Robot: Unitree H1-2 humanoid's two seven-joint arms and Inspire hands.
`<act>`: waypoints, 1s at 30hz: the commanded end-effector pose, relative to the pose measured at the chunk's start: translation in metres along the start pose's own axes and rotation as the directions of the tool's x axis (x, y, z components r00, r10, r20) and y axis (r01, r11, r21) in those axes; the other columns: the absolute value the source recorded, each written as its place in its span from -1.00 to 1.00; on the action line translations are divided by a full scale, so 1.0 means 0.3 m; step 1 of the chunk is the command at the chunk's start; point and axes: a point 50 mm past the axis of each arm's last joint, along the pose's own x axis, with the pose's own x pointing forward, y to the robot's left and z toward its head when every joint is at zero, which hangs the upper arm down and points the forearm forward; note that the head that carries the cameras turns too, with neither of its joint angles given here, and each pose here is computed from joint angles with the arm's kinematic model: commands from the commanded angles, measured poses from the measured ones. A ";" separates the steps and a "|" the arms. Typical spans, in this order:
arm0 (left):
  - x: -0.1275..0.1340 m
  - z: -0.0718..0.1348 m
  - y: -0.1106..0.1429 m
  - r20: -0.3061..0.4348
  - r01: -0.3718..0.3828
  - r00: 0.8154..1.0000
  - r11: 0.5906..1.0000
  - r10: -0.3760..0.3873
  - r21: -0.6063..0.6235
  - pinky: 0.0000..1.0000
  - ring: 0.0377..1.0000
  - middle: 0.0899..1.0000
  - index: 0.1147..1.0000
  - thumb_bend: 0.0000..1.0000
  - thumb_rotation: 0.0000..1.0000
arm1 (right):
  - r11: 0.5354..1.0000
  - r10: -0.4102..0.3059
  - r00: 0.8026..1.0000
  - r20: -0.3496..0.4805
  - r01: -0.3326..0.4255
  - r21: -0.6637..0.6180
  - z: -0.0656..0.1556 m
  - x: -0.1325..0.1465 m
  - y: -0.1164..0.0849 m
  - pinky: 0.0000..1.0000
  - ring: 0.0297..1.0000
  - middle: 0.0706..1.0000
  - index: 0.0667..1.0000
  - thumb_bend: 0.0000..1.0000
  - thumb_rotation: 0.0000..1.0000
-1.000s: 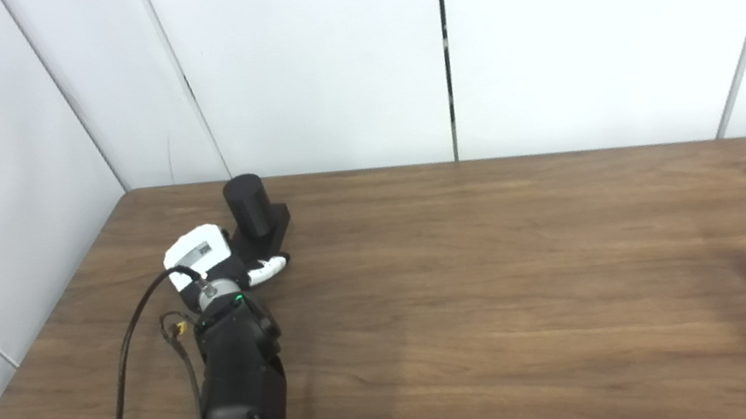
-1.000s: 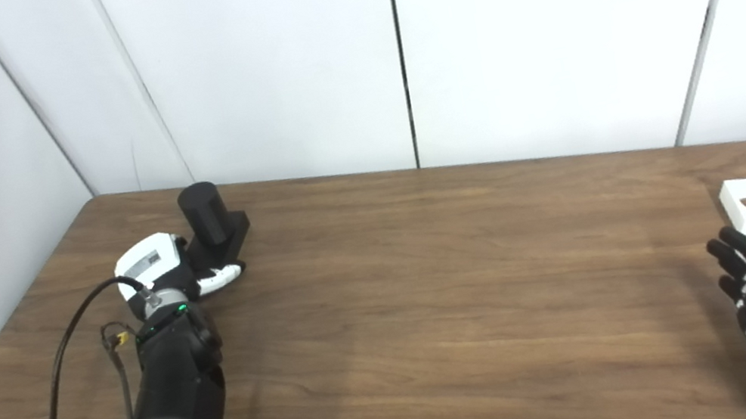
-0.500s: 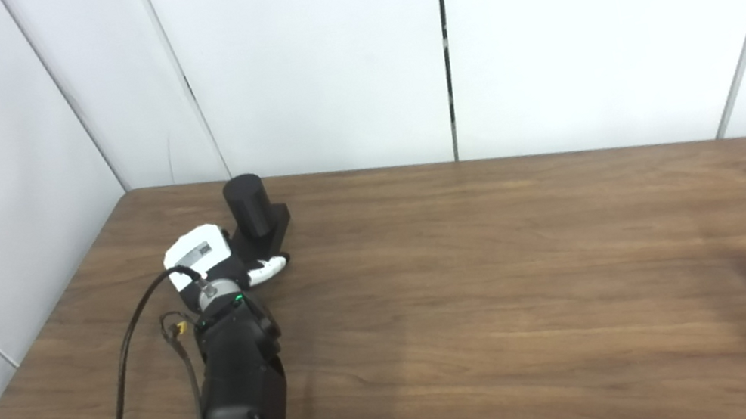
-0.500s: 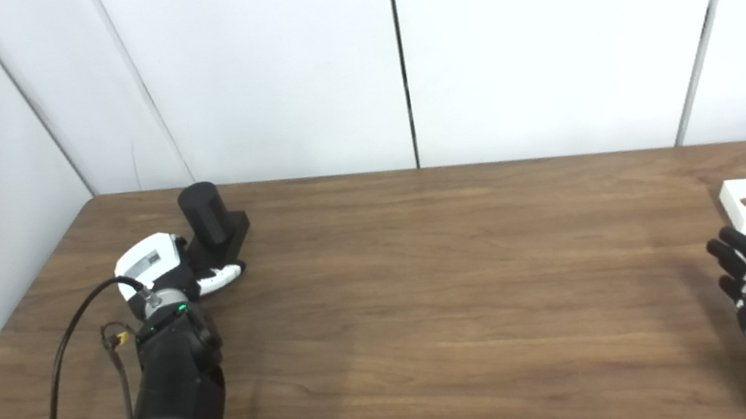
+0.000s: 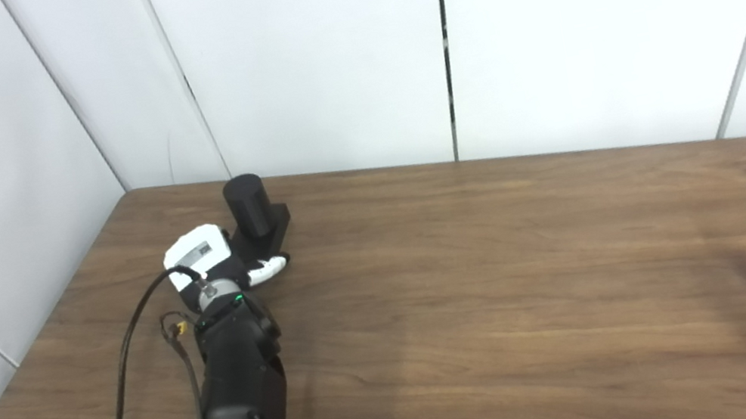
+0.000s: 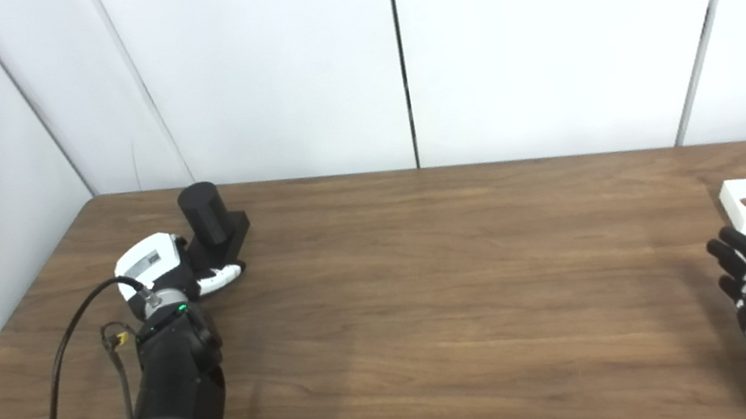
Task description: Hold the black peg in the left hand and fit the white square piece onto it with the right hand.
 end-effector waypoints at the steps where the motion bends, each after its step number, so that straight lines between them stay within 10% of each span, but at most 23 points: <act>1: 0.029 0.012 0.082 0.008 -0.099 0.995 0.995 0.099 0.001 1.00 0.99 0.96 0.71 0.51 0.23 | 1.000 -0.006 1.000 -0.021 0.007 0.016 -0.024 -0.028 0.004 1.00 0.98 0.82 0.83 0.52 1.00; 30: 0.029 0.012 0.082 0.008 -0.099 0.995 0.995 0.099 0.001 1.00 0.99 0.96 0.71 0.51 0.23 | 1.000 -0.006 1.000 -0.021 0.007 0.016 -0.024 -0.028 0.004 1.00 0.98 0.82 0.83 0.52 1.00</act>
